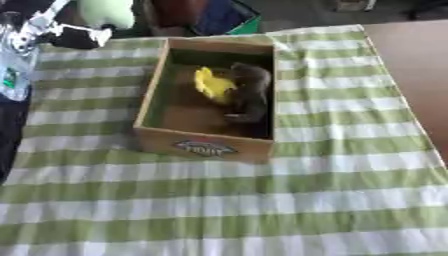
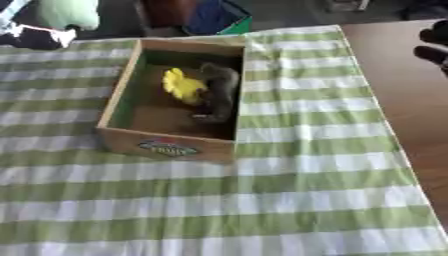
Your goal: Pick up objects on the table and place them in the box.
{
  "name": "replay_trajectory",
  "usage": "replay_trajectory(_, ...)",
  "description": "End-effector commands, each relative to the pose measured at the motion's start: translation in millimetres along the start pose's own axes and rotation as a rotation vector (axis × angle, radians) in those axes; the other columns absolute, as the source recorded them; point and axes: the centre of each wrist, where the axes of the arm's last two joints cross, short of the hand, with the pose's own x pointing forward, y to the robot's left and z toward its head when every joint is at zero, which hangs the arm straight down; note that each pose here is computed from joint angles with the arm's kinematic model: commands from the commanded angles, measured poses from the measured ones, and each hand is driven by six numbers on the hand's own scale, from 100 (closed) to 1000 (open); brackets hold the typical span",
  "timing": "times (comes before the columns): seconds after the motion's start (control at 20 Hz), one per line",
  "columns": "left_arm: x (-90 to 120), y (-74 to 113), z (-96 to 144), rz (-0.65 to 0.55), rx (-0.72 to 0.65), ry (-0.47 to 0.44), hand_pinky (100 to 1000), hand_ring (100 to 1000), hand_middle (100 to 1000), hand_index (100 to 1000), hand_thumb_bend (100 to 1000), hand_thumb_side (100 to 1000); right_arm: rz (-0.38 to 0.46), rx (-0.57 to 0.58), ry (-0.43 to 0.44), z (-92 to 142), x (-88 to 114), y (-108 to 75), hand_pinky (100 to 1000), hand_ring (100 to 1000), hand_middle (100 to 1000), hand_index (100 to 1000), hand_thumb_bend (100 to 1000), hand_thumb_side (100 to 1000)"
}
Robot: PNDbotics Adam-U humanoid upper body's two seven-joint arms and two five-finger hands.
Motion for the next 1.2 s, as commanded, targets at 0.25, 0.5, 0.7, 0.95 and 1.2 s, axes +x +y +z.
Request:
replay_trajectory(0.25,49,9.7,-22,0.028,0.012,-0.146,516,583,492,326,100,267,-0.018,0.007,-0.044,-7,9,2.6,785,776,671,831,100,1000)
replay_trajectory(0.5,76,-6.5,-27,0.046,-0.03,-0.223,512,580,491,328,100,264,-0.031,-0.008,-0.058,-9,11,3.2,784,775,671,831,100,1000)
replay_trajectory(0.7,90,-16.6,-30,0.074,-0.066,-0.247,505,576,490,334,100,259,-0.037,-0.018,-0.061,-10,11,3.6,783,775,673,831,100,1000)
replay_trajectory(0.95,94,-31.5,-28,0.074,-0.125,-0.251,491,571,492,349,100,247,-0.038,-0.041,-0.06,-11,12,2.9,784,775,674,830,100,1000)
replay_trajectory(1.2,96,-44.8,-27,0.059,-0.174,-0.252,487,585,495,355,100,245,-0.036,-0.043,-0.058,-11,11,3.2,784,775,672,830,100,1000)
